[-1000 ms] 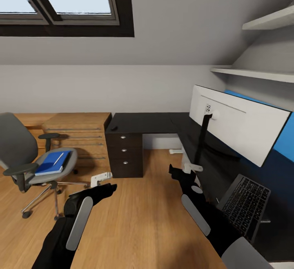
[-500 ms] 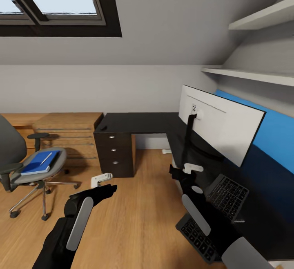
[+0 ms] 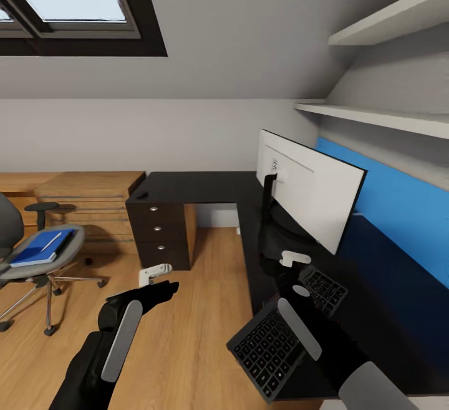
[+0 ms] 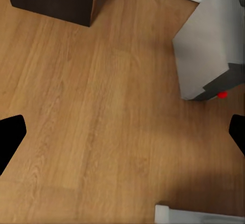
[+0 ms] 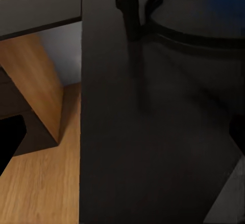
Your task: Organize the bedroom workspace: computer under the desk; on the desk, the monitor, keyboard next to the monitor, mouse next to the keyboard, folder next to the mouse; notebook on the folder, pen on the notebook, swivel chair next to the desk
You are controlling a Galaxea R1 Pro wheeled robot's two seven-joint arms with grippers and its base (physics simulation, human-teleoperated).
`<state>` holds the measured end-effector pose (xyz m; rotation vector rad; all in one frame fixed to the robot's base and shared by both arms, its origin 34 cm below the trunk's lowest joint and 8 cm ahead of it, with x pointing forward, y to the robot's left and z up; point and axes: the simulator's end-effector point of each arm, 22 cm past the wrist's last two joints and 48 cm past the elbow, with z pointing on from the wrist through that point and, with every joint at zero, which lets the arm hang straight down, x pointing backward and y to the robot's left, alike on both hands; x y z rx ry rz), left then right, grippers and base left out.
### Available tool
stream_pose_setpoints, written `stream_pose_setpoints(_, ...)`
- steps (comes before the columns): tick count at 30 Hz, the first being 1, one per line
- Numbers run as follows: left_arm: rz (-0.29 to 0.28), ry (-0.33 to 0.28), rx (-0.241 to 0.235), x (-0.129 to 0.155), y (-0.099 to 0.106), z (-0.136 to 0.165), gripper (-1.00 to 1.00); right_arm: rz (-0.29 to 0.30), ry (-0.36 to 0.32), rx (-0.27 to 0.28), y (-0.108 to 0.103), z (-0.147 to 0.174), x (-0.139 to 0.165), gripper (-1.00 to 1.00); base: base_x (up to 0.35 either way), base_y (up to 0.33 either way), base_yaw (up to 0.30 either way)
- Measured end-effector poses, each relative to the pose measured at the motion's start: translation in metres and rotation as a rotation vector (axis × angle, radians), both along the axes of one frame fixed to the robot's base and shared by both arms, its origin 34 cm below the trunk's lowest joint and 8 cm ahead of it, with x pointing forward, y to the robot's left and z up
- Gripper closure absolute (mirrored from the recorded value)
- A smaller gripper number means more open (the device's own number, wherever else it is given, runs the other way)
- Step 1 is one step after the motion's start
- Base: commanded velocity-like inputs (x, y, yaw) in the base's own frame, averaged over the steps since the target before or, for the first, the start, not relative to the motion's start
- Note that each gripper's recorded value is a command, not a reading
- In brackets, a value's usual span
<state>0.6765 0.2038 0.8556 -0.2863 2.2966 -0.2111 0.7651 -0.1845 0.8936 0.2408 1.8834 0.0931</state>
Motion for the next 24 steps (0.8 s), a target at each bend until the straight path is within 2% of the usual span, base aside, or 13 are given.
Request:
stream_pose_setpoints(6, 0.004, -0.002, 0.001, 0.000, 0.002, 0.001, -1.00, 0.002, 0.002, 0.001, 0.001, -0.001, 0.000, -1.00, 0.000, -0.267, 0.000)
stream_pose_setpoints(12, 0.008, -0.016, 0.000, 0.002, 0.005, 0.007, -1.00, -0.004, 0.024, -0.001, -0.001, -0.011, -0.002, -1.00, 0.000, -0.049, 0.000)
stream_pose_setpoints(14, 0.008, -0.020, -0.001, 0.002, 0.005, 0.008, -1.00, -0.011, 0.073, -0.015, -0.006, -0.034, -0.005, -1.00, 0.000, -0.007, 0.000)
stream_pose_setpoints(18, 0.008, -0.026, -0.001, 0.003, 0.005, 0.011, -1.00, -0.011, 0.131, -0.033, -0.012, -0.062, -0.010, -1.00, 0.000, -0.003, 0.000)
stream_pose_setpoints(19, 0.009, -0.033, -0.001, 0.004, 0.005, 0.014, -1.00, -0.006, 0.162, -0.044, -0.016, -0.075, -0.008, -1.00, 0.000, 0.000, 0.000)
stream_pose_setpoints(24, 0.008, -0.040, -0.001, 0.004, 0.005, 0.017, -1.00, -0.002, 0.159, -0.072, -0.026, -0.061, 0.024, -1.00, 0.000, 0.000, 0.000)
